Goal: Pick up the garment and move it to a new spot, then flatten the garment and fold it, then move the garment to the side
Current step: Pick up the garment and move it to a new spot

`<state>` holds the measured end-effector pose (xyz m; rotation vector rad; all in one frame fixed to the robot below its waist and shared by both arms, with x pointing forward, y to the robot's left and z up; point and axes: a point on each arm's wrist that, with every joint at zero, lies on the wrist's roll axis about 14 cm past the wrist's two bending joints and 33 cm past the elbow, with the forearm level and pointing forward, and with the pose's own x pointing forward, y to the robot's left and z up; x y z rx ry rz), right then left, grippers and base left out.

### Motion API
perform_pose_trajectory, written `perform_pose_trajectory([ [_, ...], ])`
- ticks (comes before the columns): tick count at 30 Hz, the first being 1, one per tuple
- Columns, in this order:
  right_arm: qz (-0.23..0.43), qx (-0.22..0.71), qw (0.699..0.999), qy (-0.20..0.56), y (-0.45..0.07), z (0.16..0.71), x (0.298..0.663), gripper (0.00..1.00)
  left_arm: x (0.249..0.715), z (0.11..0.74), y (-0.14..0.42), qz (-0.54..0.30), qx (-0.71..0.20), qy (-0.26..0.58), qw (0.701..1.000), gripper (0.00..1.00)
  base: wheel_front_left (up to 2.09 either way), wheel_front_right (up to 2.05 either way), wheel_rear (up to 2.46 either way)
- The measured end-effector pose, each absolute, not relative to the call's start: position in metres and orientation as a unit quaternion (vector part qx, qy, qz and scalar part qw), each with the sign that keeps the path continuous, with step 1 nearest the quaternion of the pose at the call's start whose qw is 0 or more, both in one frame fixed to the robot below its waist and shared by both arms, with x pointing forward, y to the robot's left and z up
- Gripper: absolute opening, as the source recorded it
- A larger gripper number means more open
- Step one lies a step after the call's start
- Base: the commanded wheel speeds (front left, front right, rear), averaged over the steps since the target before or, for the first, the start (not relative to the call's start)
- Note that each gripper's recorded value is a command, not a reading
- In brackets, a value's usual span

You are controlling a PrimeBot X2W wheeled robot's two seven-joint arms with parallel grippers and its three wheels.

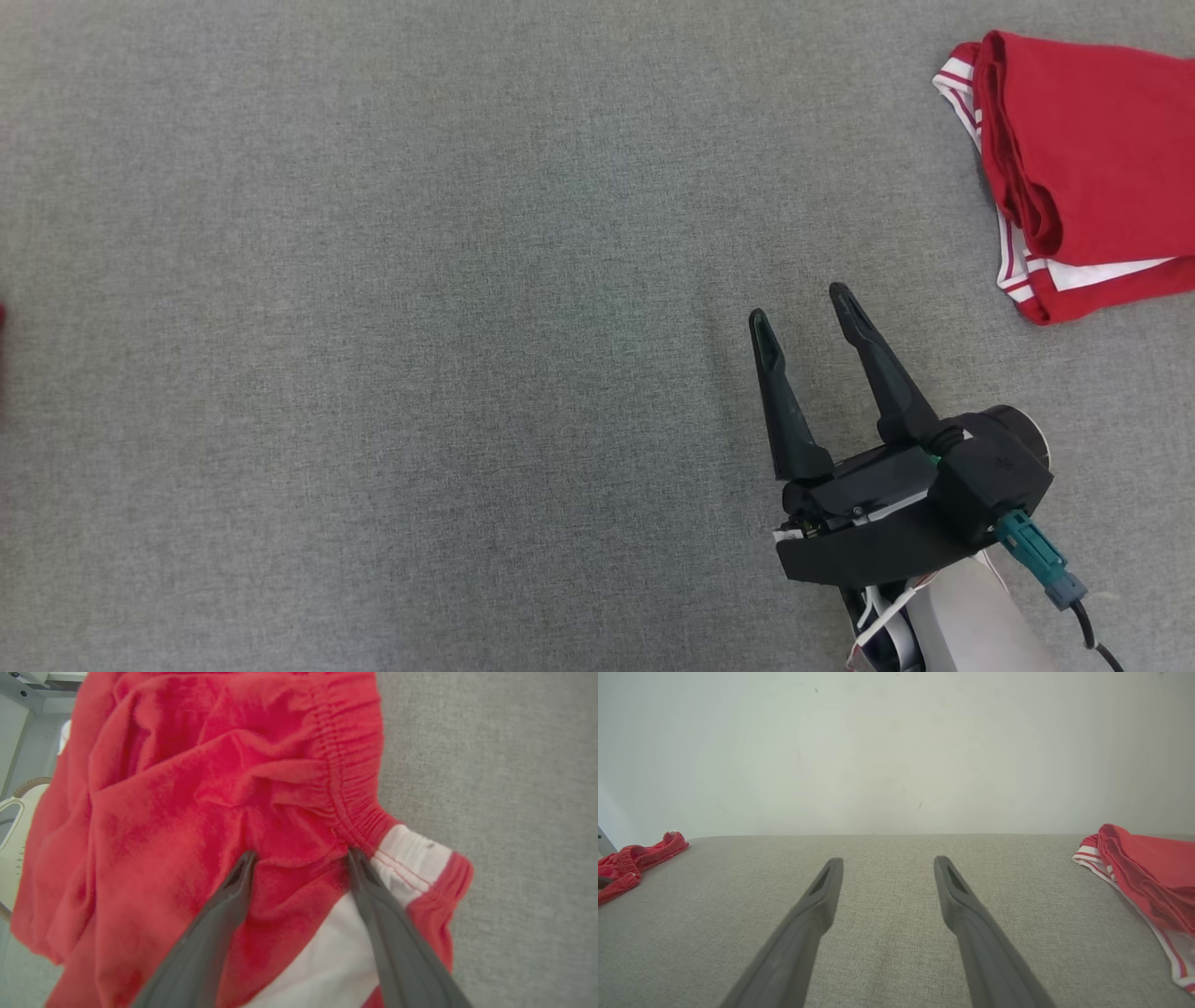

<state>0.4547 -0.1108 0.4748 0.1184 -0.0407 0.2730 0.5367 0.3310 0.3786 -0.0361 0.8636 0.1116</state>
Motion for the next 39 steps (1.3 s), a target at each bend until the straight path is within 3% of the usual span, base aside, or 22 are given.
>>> perform_pose_trajectory([
  [4, 0.137, 0.056, 0.989, -0.019, -0.111, 0.474, 0.455, 1.00, 0.533, 0.375, 0.330, 0.057, -0.026, 0.434, 0.899, 1.00, 0.00, 0.00, 0.00],
  [6, 0.138, 0.053, 0.989, -0.019, -0.110, 0.474, 0.455, 1.00, 0.533, 0.375, 0.330, 0.056, -0.019, 0.432, 0.900, 0.30, 0.00, 0.00, 0.00],
  [7, 0.138, 0.053, 0.989, -0.018, -0.110, 0.474, 0.454, 1.00, 0.532, 0.375, 0.329, 0.054, -0.014, 0.432, 0.900, 0.00, 0.00, 0.00, 0.00],
  [15, 0.143, 0.050, 0.988, -0.024, -0.107, 0.480, 0.453, 1.00, 0.539, 0.400, 0.325, 0.039, 0.006, 0.375, 0.926, 0.00, 0.00, 0.00, 0.00],
  [21, 0.145, 0.054, 0.987, -0.034, -0.104, 0.489, 0.449, 1.00, 0.570, 0.479, 0.307, 0.002, 0.020, 0.239, 0.971, 0.00, 0.00, 0.00, 0.00],
  [26, 0.144, 0.061, 0.986, -0.053, -0.104, 0.506, 0.446, 1.00, 0.581, 0.553, 0.283, -0.042, 0.044, 0.129, 0.990, 0.00, 0.00, 0.00, 0.00],
  [32, 0.124, 0.064, 0.988, -0.070, -0.118, 0.521, 0.436, 1.00, 0.580, 0.623, 0.224, -0.125, 0.052, 0.032, 0.990, 0.00, 0.00, 0.00, 0.00],
  [39, 0.075, 0.064, 0.992, -0.076, -0.152, 0.527, 0.421, 1.00, 0.566, 0.676, 0.130, -0.240, 0.043, -0.057, 0.968, 0.00, 0.00, 0.00, 0.00],
])
